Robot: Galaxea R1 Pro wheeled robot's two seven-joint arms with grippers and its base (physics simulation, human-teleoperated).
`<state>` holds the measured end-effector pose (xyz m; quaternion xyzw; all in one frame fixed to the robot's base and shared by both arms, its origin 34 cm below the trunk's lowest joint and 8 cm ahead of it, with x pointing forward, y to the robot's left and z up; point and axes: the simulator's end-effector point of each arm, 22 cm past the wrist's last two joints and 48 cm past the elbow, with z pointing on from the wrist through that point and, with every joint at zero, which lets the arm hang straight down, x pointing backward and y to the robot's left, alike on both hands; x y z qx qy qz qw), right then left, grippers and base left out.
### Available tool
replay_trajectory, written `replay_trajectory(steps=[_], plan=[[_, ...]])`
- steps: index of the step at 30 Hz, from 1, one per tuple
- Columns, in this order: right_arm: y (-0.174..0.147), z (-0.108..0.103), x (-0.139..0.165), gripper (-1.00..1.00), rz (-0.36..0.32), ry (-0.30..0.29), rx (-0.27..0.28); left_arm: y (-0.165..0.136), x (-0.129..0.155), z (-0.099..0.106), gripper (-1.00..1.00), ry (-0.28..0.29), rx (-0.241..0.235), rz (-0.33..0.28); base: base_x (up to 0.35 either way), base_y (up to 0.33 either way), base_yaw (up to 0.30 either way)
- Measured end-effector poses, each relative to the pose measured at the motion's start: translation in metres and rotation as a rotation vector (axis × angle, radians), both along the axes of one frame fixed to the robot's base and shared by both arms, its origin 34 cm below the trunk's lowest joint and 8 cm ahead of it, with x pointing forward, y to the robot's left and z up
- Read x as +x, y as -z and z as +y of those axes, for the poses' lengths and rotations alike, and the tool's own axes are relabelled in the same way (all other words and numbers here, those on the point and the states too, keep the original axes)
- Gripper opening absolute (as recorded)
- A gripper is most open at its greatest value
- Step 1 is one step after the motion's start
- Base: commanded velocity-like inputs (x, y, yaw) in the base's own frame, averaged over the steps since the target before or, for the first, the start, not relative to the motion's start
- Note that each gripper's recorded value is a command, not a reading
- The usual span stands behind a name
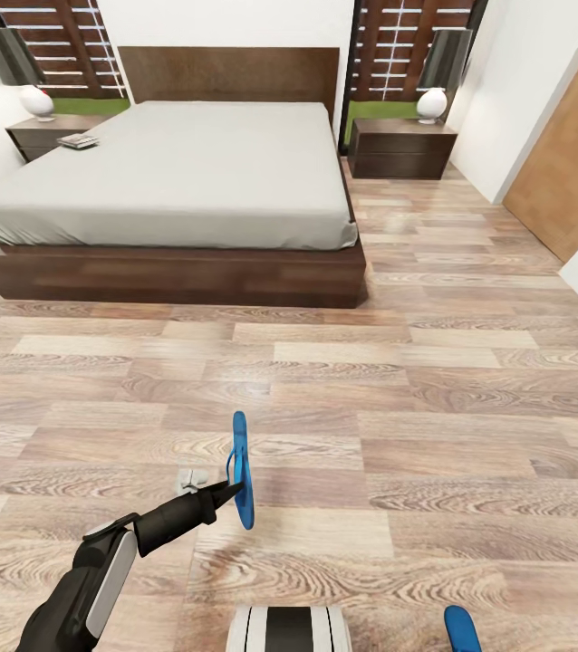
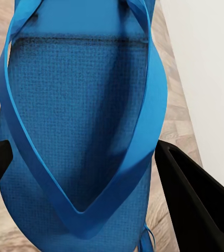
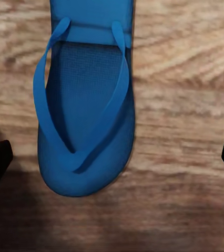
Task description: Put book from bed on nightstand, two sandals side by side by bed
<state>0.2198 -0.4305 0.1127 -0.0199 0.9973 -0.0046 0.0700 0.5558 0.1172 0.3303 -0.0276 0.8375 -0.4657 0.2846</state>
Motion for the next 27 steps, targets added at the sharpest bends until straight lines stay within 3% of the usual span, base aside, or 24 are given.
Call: replay_trajectory(steps=[20,27], plan=[[-0.002,-0.003,0.045,1.0,-0.092,-0.031,-0.007,0.0,0.0,0.0,-1.0,0.0,0.0,0.0,0.0,0.0,0.0],[0.004,-0.003,0.04,1.0,-0.077,-0.036,-0.008,0.015,-0.005,0.0,-1.0,0.001,0.004,0.028,0.0,0.0,0.0]])
